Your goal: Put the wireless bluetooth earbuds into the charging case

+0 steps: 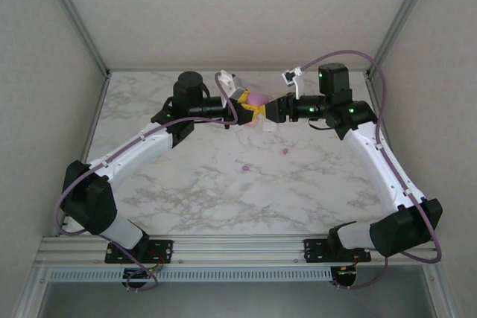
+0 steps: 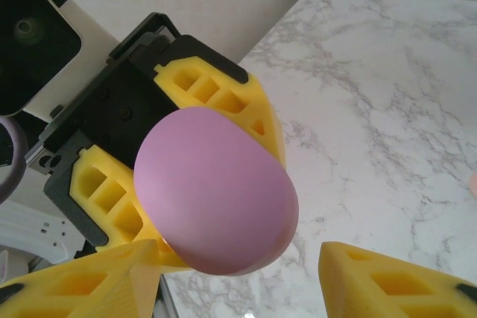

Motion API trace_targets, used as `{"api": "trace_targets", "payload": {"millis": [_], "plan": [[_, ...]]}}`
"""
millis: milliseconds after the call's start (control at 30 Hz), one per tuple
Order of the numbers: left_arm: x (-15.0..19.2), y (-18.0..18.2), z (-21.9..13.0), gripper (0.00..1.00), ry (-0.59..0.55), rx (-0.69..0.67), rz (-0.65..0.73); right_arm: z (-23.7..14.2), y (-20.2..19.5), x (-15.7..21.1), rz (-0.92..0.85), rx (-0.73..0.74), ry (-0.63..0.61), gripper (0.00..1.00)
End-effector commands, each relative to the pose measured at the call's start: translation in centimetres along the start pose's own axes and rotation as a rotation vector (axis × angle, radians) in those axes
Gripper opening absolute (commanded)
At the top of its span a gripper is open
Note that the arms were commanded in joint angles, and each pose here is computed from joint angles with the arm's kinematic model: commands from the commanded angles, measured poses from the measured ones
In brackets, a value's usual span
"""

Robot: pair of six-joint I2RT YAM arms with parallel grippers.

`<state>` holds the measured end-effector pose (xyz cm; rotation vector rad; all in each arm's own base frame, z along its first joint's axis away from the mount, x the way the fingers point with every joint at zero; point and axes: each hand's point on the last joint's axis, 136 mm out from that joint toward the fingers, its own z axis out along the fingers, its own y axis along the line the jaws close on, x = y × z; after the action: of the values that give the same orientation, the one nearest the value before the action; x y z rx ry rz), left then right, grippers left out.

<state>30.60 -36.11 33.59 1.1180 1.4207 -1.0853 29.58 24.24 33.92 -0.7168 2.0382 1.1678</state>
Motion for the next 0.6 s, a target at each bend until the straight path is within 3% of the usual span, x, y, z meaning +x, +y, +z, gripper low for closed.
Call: {"api": "trace_targets", "payload": {"millis": [0,333,567], "plan": [[-1.6,-1.7,0.3,0.25,-0.024,0.077,0.032,0.4,-1.4,0.0,0.005,0.062,-0.005,0.57],[-1.4,-2.8,-0.3,0.25,0.003,0.111,0.054,-0.3,-3.7,-1.5,0.062,0.192,-0.077,0.56],[-1.4,-3.0,-0.4,0.25,0.006,0.114,0.056,-0.1,-3.2,-2.5,0.088,0.154,-0.107,0.56]]}}
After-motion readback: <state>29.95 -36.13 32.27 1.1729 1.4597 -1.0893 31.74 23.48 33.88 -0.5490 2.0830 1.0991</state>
